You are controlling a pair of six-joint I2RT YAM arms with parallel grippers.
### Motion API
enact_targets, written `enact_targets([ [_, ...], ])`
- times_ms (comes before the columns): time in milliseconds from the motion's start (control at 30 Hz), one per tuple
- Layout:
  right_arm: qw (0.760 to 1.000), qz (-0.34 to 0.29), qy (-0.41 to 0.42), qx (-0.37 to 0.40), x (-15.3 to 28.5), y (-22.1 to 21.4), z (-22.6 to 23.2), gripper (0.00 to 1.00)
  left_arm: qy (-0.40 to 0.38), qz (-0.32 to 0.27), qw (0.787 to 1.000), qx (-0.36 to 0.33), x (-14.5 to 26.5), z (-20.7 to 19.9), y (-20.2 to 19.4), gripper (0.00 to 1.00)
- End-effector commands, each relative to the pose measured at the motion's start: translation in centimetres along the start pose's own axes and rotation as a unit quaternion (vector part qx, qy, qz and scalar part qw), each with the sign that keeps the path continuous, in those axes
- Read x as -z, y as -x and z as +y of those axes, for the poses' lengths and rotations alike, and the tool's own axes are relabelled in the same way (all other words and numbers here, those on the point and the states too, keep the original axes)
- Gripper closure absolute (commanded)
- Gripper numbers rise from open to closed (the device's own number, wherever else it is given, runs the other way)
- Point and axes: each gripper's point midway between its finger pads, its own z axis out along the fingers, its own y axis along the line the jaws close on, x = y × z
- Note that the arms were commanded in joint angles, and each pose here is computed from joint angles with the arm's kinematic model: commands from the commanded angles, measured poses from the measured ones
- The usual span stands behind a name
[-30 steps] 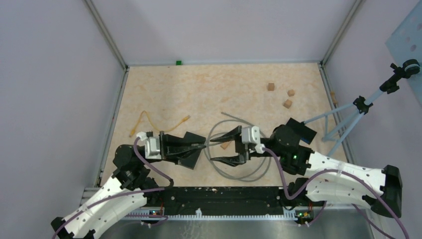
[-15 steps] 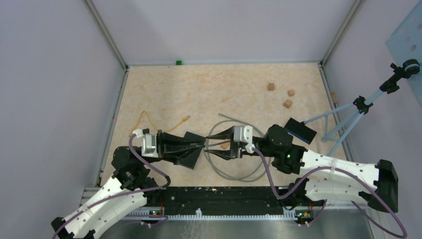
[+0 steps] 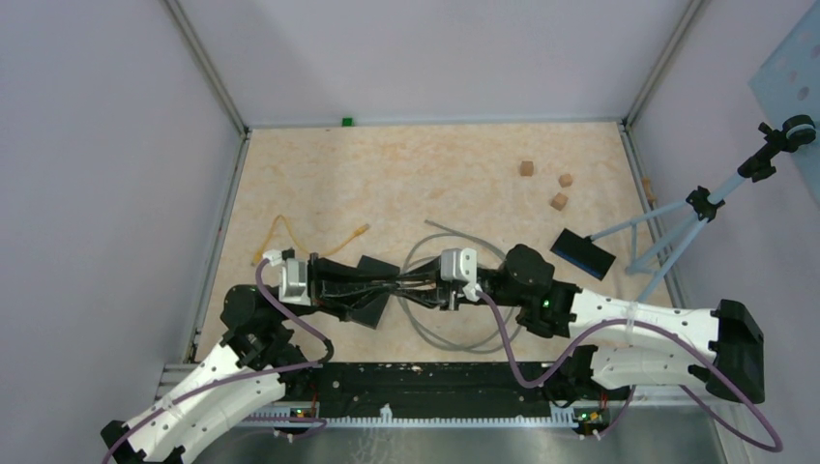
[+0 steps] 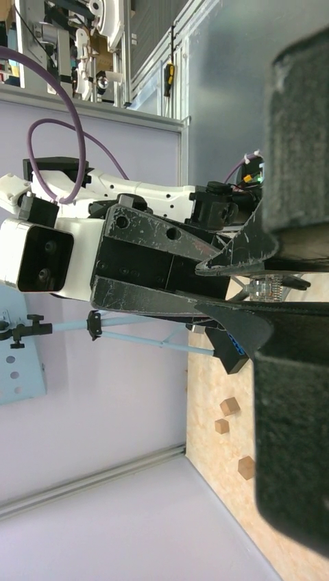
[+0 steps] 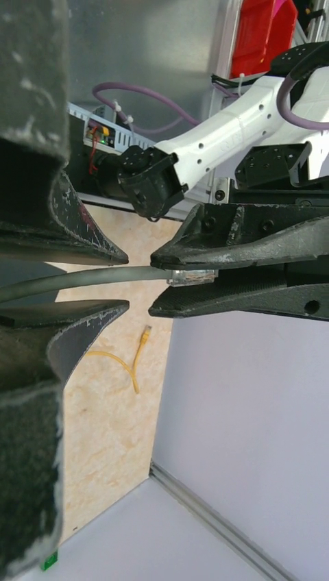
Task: Insert the plug into the switch port
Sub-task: Insert the connector into the switch port.
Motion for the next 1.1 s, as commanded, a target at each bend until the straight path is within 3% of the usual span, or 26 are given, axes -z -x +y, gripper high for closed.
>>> enact_targets([
  [0, 0.998, -0.065, -0.005, 0.012, -0.6, 4.5, -0.6, 0.77, 0.007, -0.021, 1.0, -0.004, 0.1, 0.0, 1.0, 1.0],
  [67, 0.998, -0.069, -0.006, 0.009, -0.5, 4.8, -0.6, 0.72, 0.01, -0.022, 1.0, -0.002, 0.2, 0.0, 0.9, 1.0],
  [100, 0.997, -0.071, -0.007, 0.008, -0.5, 4.9, -0.6, 0.64, 0.011, -0.022, 1.0, -0.001, 0.3, 0.0, 0.8, 1.0],
  [200, 0.997, -0.077, -0.009, 0.008, -0.4, 5.1, -0.6, 0.62, 0.014, -0.025, 1.0, 0.0, 0.4, 0.0, 0.9, 1.0],
  [300, 0.997, -0.082, -0.011, 0.007, -0.3, 5.3, -0.6, 0.78, 0.016, -0.025, 1.0, 0.001, 0.5, 0.0, 0.8, 1.0],
  [367, 0.997, -0.081, -0.01, 0.005, -0.4, 5.3, -0.6, 0.98, 0.016, -0.025, 1.0, 0.001, 0.5, 0.0, 0.9, 1.0],
  [500, 0.997, -0.072, -0.017, 0.0, -0.4, 4.9, -0.8, 1.0, 0.018, -0.025, 0.999, 0.01, 0.5, 0.0, 1.0, 1.0],
  [533, 0.997, -0.069, -0.026, -0.002, -0.3, 4.8, -1.1, 1.0, 0.013, -0.026, 1.0, 0.01, 0.5, -0.2, 1.1, 0.95],
  [567, 0.997, -0.061, -0.037, -0.005, -0.1, 4.5, -1.4, 1.0, 0.005, -0.026, 1.0, 0.004, 0.5, -0.5, 1.4, 0.73],
  [600, 0.997, -0.054, -0.047, -0.008, 0.1, 4.3, -1.7, 1.0, -0.004, -0.025, 1.0, -0.004, 0.6, -0.9, 1.6, 0.41],
  [667, 0.997, -0.04, -0.062, -0.007, 0.6, 4.3, -2.2, 1.0, -0.015, -0.026, 0.999, -0.029, 0.9, -1.5, 2.2, 0.16],
  [767, 0.997, -0.023, -0.07, -0.009, 1.2, 4.4, -2.4, 1.0, -0.034, -0.027, 0.996, -0.073, 1.7, -2.7, 2.9, 0.1],
  [1067, 1.0, -0.012, -0.028, -0.003, 2.3, 5.4, -0.9, 1.0, -0.071, -0.006, 0.988, -0.139, 3.5, -4.9, 3.0, 0.14],
])
